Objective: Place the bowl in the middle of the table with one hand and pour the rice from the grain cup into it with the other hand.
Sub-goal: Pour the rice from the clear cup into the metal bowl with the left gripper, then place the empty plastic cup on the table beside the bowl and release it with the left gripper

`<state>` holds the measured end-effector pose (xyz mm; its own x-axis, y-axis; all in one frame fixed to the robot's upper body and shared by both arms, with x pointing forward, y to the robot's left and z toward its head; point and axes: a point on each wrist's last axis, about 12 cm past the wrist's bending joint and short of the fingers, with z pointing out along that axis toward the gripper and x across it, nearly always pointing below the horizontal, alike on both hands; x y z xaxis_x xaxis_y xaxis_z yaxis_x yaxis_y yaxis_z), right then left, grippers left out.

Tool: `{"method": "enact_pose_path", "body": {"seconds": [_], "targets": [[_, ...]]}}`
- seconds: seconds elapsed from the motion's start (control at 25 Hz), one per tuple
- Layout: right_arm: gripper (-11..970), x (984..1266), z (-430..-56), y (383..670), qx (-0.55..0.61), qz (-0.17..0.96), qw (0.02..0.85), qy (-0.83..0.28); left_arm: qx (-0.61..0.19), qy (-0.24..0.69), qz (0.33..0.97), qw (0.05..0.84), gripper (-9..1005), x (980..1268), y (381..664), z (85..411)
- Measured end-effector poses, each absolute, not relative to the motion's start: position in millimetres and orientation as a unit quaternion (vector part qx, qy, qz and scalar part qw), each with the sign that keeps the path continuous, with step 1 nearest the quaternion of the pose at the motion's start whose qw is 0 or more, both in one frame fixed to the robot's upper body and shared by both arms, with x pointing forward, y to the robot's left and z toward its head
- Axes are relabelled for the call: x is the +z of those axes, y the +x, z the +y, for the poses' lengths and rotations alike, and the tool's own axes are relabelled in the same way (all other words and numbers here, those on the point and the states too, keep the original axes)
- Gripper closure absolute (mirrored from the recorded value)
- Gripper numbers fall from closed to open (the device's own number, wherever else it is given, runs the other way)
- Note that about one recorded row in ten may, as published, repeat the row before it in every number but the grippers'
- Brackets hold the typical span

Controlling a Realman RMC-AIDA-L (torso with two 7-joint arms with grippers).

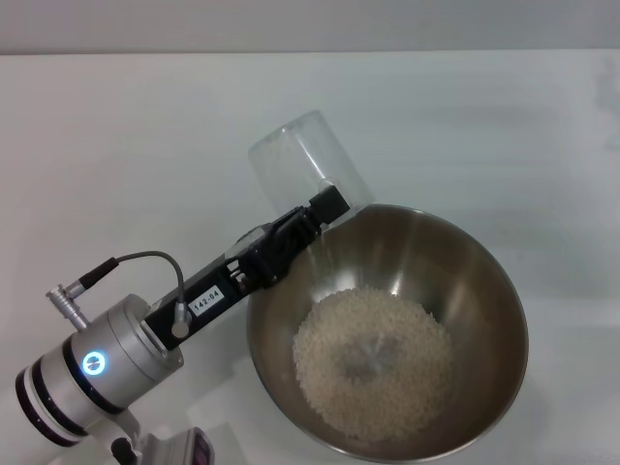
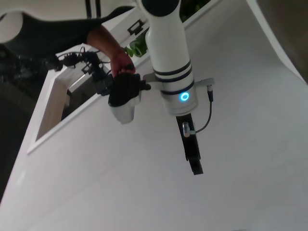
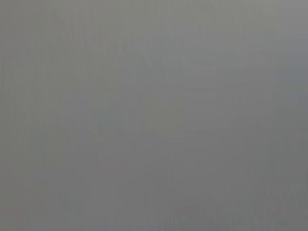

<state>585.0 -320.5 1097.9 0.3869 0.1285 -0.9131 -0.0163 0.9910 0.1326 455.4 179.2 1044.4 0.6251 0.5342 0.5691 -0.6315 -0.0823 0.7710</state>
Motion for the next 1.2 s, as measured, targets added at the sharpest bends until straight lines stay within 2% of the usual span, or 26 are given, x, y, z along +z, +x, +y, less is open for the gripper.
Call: {"method": "enact_pose_path", "body": {"seconds": [0.24, 0.92, 1.2], "targets": [[529, 1095.6, -321.6, 583.7, 0.042, 0.557, 0.828, 0.053, 0.451, 0.596, -0.074, 0.660, 946, 1043.3, 452.3, 178.5], [527, 1093.3, -323.3, 581.3, 0.039, 0.559, 0.826, 0.056, 0.444, 0.597, -0.080, 0.663, 934, 1042.0, 448.6, 177.6], [527, 1093.0, -323.2, 581.5, 0.039, 0.560, 0.825, 0.055, 0.388, 0.588, 0.004, 0.710, 929, 1044.4, 447.3, 179.7]]}}
